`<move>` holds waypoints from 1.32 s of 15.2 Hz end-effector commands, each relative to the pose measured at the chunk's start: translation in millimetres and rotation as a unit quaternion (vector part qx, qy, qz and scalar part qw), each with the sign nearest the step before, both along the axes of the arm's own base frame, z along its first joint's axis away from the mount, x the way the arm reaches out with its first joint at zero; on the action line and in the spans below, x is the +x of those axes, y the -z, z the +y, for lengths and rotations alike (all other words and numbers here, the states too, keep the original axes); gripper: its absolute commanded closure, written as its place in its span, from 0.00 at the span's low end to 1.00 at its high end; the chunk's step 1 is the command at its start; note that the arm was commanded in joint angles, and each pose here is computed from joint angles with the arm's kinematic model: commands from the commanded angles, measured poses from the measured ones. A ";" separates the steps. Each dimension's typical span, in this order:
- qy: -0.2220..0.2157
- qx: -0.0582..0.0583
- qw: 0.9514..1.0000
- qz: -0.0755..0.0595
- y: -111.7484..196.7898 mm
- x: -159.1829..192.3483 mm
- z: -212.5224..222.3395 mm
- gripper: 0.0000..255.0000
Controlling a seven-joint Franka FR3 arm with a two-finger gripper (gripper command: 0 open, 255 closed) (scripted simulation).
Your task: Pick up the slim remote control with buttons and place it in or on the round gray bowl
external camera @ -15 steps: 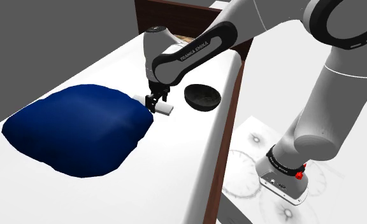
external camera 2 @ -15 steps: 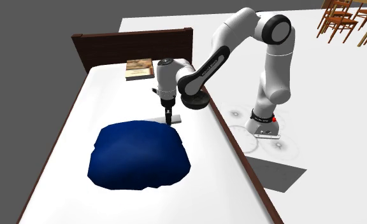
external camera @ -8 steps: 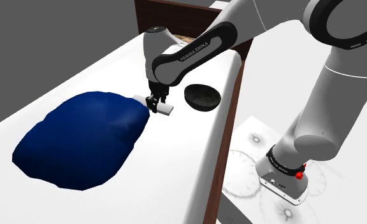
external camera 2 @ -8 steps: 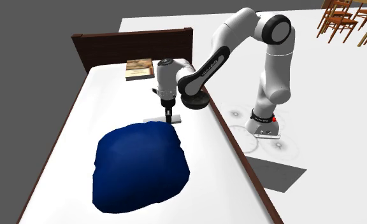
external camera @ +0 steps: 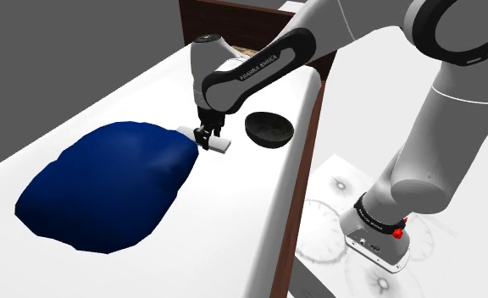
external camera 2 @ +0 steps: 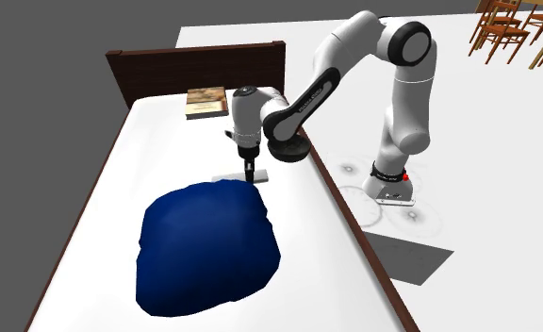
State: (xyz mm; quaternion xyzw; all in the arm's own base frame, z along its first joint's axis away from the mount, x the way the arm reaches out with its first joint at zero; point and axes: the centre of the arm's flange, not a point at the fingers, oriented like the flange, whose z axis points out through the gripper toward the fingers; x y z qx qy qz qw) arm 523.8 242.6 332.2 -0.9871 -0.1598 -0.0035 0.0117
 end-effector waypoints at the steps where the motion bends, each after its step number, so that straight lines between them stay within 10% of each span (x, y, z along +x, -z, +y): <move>1: 0.000 0.000 1.000 0.000 -8.0 0.0 0.5 1.00; 20: 0.000 0.000 1.000 0.000 -108.3 0.0 0.5 1.00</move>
